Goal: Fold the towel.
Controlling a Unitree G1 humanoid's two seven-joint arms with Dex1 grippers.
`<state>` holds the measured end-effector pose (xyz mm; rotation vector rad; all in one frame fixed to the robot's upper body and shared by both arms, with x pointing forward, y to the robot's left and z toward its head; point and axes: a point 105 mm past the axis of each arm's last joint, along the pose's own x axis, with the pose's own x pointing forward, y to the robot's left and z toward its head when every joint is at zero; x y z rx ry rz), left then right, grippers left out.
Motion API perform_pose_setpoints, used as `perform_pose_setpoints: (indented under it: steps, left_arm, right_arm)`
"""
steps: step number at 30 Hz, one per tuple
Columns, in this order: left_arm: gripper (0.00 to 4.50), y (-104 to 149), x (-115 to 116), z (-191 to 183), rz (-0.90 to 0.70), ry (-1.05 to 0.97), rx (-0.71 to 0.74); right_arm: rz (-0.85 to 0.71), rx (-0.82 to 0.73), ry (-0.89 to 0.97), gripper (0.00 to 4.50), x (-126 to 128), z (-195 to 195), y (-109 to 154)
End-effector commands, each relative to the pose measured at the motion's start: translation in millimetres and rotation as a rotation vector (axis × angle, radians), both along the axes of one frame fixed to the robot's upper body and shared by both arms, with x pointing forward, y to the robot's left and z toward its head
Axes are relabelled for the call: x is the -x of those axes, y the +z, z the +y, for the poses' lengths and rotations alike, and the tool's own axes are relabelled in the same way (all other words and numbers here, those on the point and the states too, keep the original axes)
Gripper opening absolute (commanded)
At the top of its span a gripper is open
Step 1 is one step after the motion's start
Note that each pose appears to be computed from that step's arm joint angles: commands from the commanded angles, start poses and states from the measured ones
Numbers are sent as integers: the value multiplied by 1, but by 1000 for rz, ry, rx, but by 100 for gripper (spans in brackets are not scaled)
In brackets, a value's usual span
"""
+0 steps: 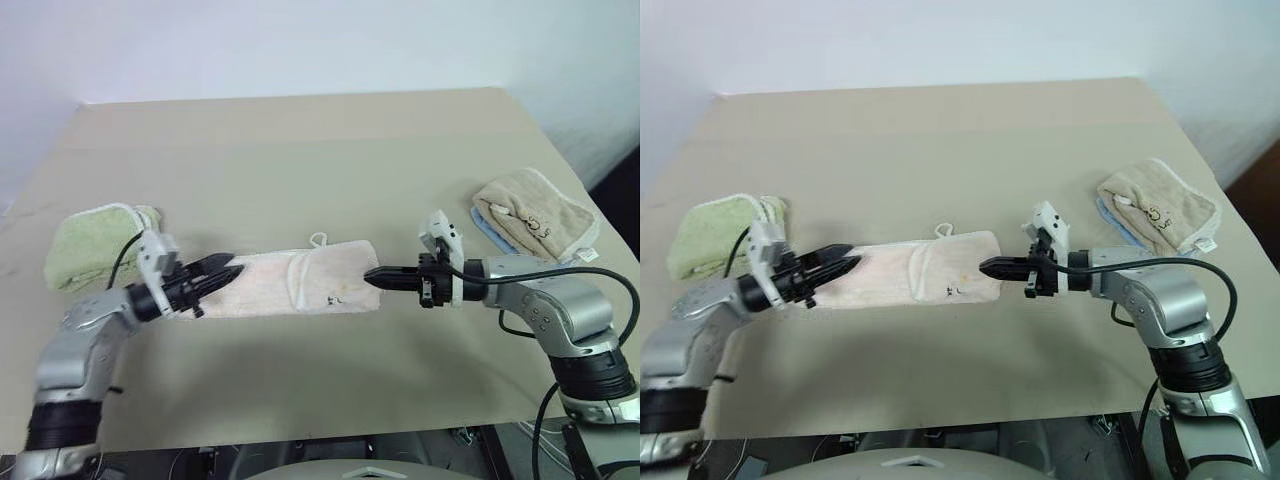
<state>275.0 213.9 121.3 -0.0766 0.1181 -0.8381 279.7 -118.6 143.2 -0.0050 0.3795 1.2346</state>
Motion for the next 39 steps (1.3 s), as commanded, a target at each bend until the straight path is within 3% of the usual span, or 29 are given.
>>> perform_pose_setpoints:
  steps: [1,5,6,12,17,28,39]
  left_arm:
    - [294,20,15,14,-20,76,76]
    - [437,17,32,26,52,155,173]
    - [447,17,36,30,76,178,213]
    - [447,12,68,46,277,235,487]
    - [447,-11,85,50,411,289,537]
    - [447,-33,77,52,475,436,640]
    - [447,-62,59,34,577,494,620]
  right_arm:
    - [-20,-24,31,0,5,-4,12]
    - [-6,-14,59,0,10,-8,11]
    - [-2,-13,63,0,11,-8,11]
    - [15,-14,99,0,13,-5,11]
    - [23,-19,128,0,15,-1,12]
    - [-46,-19,196,0,27,-7,21]
    - [-97,-24,185,0,24,-10,28]
